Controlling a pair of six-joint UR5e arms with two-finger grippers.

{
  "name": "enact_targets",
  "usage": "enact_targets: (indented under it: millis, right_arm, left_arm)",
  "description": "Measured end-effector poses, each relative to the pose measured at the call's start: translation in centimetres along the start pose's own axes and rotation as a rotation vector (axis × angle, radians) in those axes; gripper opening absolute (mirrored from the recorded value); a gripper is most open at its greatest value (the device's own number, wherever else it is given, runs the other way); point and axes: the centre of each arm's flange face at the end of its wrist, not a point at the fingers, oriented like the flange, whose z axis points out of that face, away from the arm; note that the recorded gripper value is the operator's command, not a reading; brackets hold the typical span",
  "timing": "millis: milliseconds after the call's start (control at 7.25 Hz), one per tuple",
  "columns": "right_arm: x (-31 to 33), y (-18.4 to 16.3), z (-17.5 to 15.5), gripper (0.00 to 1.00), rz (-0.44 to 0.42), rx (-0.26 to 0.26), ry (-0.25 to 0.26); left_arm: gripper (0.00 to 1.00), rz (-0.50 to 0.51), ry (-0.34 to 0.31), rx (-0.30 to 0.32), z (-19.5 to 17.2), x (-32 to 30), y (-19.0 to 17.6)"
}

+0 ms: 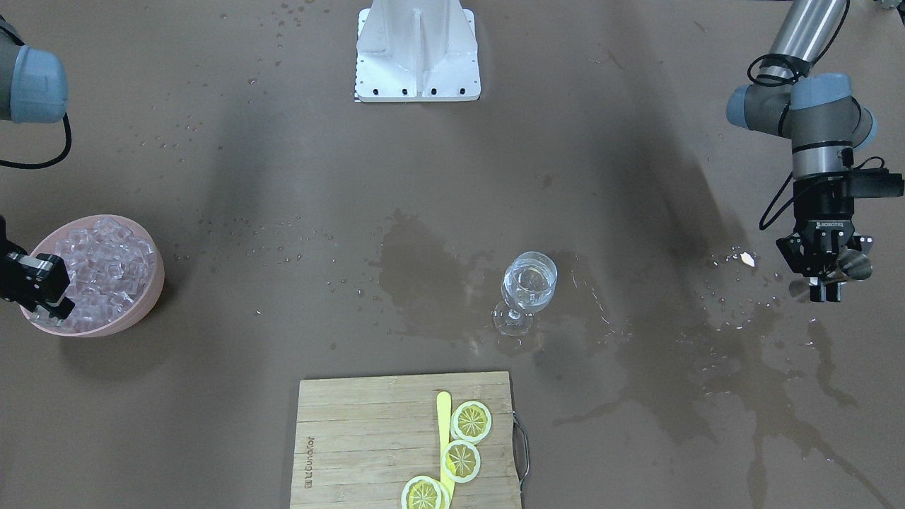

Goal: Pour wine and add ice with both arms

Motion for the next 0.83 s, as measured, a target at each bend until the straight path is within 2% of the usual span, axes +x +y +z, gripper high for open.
enact_targets:
  millis: [276, 552, 828]
  right_arm:
    - [-0.8, 0.7, -1.8, 0.00, -0.043, 0.019, -0.021]
    - [-2.8, 2.2, -4.4, 0.00, -0.059, 0.020, -0.027]
    - [-3.9, 3.3, -6.3, 0.00, -0.072, 0.018, -0.023]
  left_arm:
    - [0.21, 0.039, -0.044, 0.000, 0.4, 0.6, -2.5]
    - [0.21, 0.105, -0.098, -0.032, 0.1, 5.4, -8.0]
    - [0.21, 0.117, -0.072, -0.026, 0.5, 11.2, -11.7]
